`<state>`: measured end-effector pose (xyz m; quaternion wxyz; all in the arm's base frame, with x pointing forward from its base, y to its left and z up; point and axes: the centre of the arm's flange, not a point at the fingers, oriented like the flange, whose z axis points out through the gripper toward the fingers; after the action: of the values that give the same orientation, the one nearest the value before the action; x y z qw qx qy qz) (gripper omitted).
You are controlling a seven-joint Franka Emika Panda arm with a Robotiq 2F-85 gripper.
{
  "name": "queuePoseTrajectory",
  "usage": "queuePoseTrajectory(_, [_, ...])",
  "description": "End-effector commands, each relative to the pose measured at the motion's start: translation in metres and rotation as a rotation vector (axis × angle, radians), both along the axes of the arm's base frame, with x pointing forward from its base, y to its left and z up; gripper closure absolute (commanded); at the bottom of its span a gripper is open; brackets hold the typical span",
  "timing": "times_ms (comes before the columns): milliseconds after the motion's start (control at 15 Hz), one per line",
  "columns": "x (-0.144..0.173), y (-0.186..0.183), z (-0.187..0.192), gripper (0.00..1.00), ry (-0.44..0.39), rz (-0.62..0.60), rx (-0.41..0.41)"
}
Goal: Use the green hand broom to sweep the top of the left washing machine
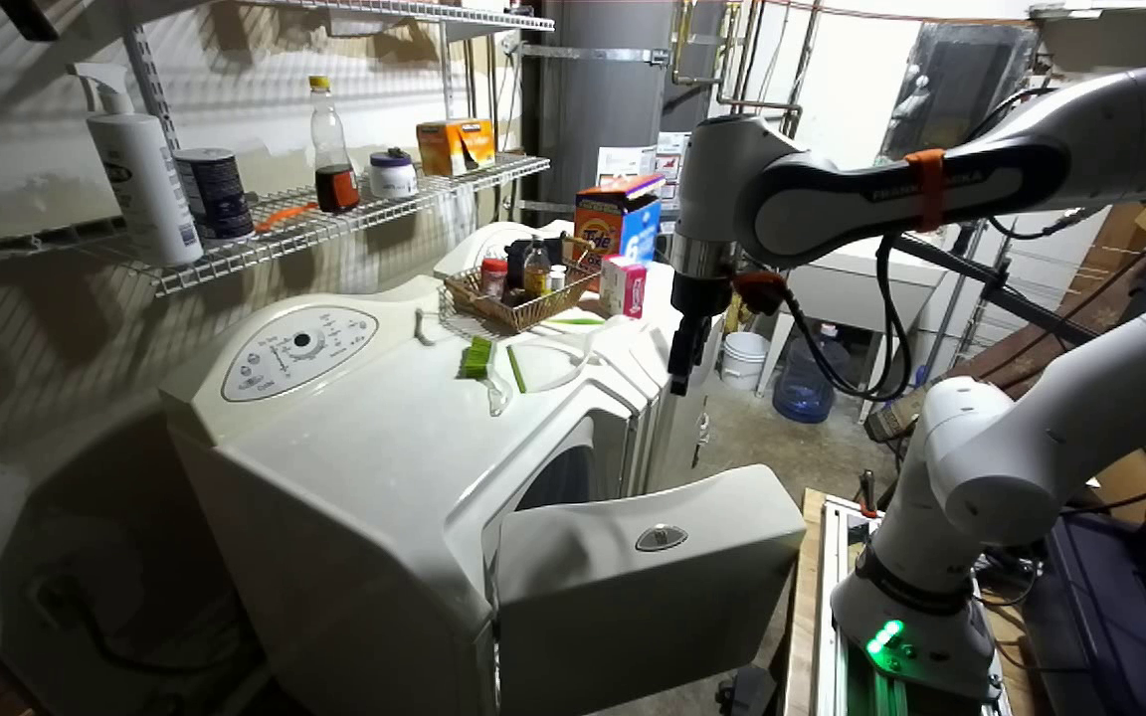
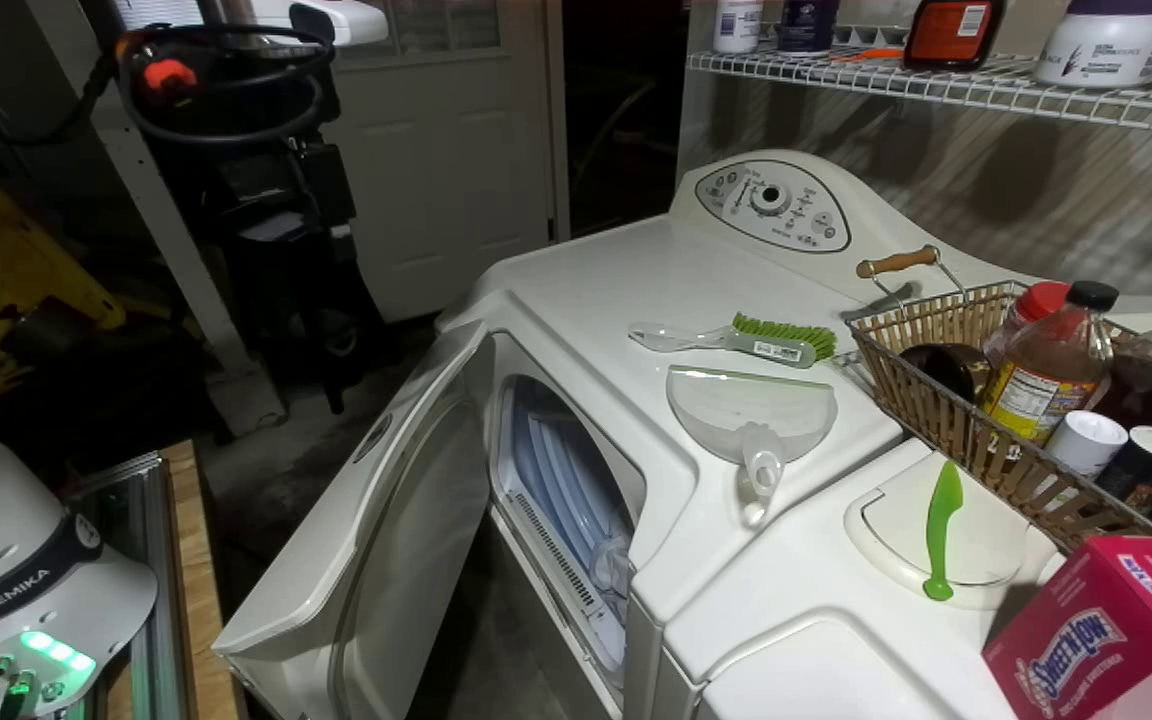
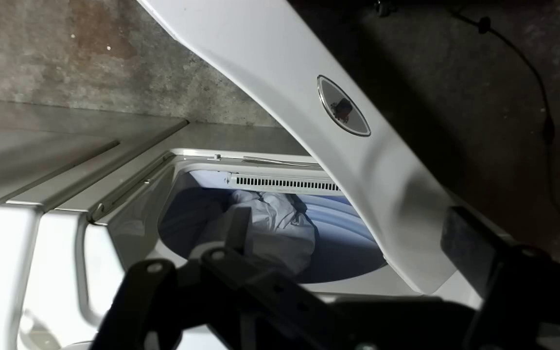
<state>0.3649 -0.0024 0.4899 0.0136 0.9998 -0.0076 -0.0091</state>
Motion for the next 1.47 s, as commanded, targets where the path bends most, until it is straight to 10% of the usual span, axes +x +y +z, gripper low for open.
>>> queuePoseTrajectory(0, [0.0, 0.0, 0.0, 0.0, 0.0, 0.0, 0.0])
queuePoseTrajectory(333, [0.0, 0.0, 0.0, 0.0, 0.0, 0.0, 0.0])
queuePoseTrajectory(800, [0.127, 0.014, 0.039, 0.0, -0.015, -0.1, 0.165])
queuePoseTrajectory(1400, [0.285, -0.025, -0.004, 0.0, 0.025, -0.587, 0.131])
